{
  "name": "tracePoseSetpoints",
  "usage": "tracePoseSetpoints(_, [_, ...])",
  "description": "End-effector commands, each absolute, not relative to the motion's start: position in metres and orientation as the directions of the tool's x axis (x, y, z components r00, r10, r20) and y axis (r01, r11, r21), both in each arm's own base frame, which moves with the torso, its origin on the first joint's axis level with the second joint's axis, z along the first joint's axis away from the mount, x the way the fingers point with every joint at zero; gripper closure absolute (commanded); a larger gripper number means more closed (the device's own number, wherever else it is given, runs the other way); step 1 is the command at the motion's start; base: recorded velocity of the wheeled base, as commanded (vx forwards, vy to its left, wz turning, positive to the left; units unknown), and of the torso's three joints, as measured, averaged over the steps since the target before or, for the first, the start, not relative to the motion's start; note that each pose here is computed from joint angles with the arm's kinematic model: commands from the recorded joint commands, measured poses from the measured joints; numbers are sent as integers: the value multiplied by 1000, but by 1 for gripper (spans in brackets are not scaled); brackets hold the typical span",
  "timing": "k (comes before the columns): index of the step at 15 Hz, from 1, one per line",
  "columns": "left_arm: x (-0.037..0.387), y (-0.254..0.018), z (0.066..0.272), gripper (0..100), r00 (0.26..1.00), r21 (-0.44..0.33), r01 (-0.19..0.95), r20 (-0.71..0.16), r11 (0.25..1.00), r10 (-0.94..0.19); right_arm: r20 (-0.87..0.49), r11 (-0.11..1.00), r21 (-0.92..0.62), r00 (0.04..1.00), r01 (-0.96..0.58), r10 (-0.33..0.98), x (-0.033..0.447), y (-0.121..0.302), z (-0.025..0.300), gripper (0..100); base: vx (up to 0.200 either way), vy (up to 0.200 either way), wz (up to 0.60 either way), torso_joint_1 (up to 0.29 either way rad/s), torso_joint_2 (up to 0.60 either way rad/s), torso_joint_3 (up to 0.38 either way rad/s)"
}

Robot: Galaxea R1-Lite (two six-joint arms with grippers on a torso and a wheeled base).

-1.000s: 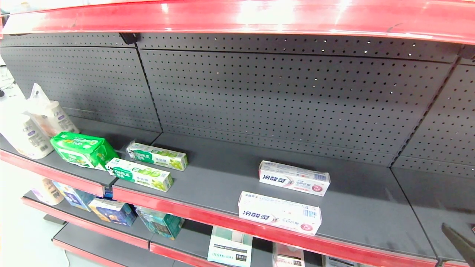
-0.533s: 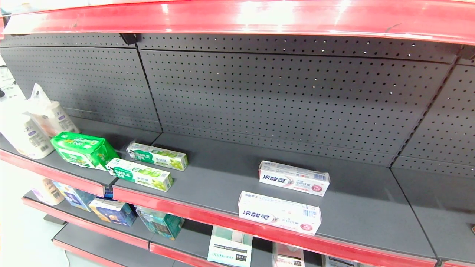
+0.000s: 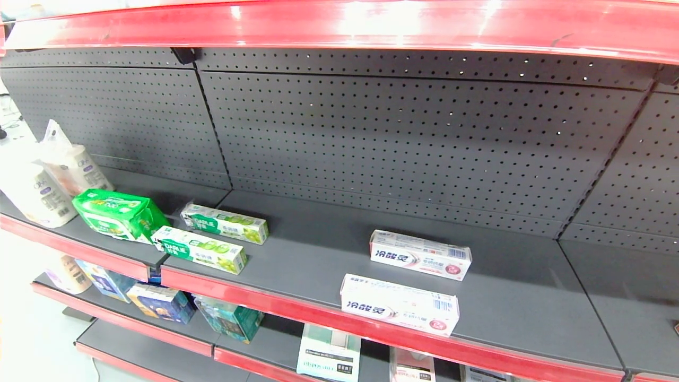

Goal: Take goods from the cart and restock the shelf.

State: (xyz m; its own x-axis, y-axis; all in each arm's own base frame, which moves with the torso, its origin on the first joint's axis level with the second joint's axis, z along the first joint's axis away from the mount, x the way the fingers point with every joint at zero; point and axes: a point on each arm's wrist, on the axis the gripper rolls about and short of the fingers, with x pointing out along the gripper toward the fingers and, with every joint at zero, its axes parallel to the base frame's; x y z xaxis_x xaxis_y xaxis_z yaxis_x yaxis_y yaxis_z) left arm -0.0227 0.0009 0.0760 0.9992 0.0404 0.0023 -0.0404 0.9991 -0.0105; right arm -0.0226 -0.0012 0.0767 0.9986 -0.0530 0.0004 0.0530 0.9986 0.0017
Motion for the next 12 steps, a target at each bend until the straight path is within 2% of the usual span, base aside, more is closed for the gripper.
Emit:
tracePoseSetpoints(1, [-23,1,76,0,999,-9,-41,3,999,41,5,998,5,998,55,-55,-23,-1,76,0,0,0,0,0,0,0])
tracePoseSetpoints(7, [-23,1,76,0,999,-6,-40,3,999,40,5,998,19,998,57,-57,-23,-1,76,0,0,0,0,0,0,0])
tracePoseSetpoints(12, [-23,1,76,0,999,-5,-38,3,999,38,8,998,28,998,58,-58,-23,-1,77,0,0,0,-600,1,1,3])
